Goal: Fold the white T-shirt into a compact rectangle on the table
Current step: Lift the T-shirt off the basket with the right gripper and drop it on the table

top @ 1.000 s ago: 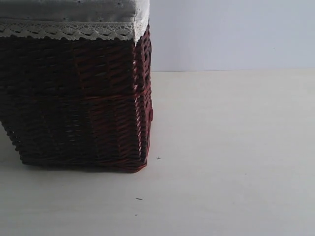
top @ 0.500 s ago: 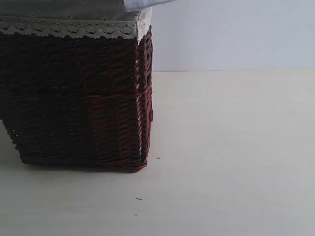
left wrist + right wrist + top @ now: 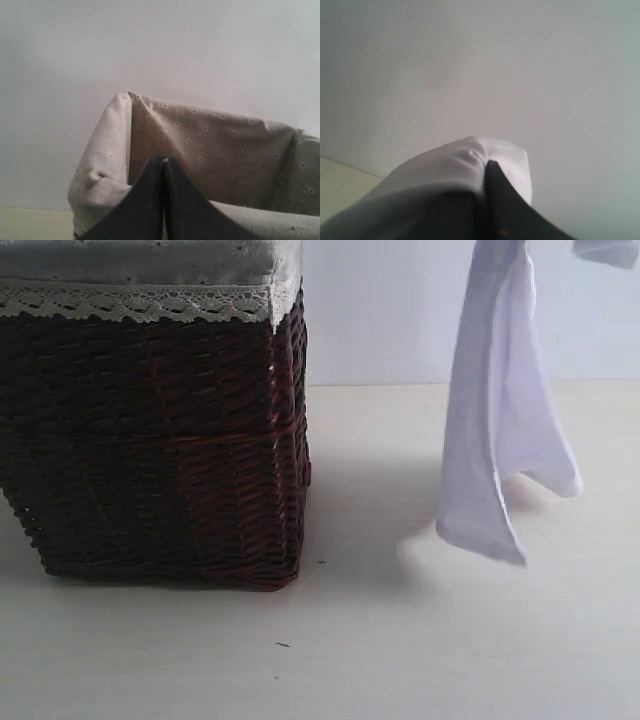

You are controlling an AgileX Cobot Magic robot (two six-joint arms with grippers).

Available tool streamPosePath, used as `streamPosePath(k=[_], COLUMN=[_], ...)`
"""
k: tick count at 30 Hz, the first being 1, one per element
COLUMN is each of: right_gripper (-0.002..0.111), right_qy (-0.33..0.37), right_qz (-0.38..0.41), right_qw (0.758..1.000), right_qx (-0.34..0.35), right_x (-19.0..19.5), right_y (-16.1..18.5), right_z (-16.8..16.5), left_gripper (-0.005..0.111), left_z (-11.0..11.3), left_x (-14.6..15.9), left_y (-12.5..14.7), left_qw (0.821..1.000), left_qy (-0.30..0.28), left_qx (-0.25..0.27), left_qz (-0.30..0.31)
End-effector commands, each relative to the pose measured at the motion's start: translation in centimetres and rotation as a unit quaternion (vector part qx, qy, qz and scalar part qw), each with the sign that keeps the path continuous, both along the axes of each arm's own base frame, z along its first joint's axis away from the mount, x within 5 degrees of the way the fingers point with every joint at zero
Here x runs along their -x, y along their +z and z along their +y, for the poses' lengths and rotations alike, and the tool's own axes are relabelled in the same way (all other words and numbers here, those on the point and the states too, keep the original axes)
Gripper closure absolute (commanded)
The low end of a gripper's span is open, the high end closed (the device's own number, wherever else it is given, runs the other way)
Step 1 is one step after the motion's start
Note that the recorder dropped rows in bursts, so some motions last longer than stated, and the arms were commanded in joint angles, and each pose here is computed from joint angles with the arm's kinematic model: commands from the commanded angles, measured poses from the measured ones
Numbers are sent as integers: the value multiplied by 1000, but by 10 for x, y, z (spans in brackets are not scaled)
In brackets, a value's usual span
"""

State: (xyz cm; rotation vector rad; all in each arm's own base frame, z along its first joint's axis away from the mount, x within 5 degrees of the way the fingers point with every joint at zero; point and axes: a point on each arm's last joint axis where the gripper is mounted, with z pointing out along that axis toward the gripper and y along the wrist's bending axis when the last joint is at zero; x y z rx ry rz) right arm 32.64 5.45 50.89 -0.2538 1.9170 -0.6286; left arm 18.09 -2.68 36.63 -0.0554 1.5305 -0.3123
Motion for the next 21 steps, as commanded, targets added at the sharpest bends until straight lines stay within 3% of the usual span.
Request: streamPosePath(k=[1, 6, 9, 12, 16, 21], right_gripper=[104, 61, 48, 41, 41, 41], right_qy=[19, 54, 51, 46, 47, 50], right_qz=[-7, 15, 19, 29, 58, 156], right_qw=[1000, 998, 998, 998, 996, 984], right_qx=[-2, -33, -32, -35, -58, -63], right_x=[2, 2, 2, 3, 5, 7], right_y=[5, 0, -1, -2, -8, -28], right_z=[1, 9, 9, 8, 10, 12], left_gripper=[107, 107, 107, 107, 107, 107], left_z=[-1, -1, 0, 0, 0, 0], left_x=[0, 0, 0, 0, 0, 0], left_y=[-1, -4, -5, -5, -5, -5], left_qw=[1000, 1000, 1000, 1000, 1000, 1000], left_qy=[-3, 0, 1, 1, 1, 1], left_qx=[6, 4, 3, 3, 3, 3], left_qz=[7, 18, 24, 24, 24, 24])
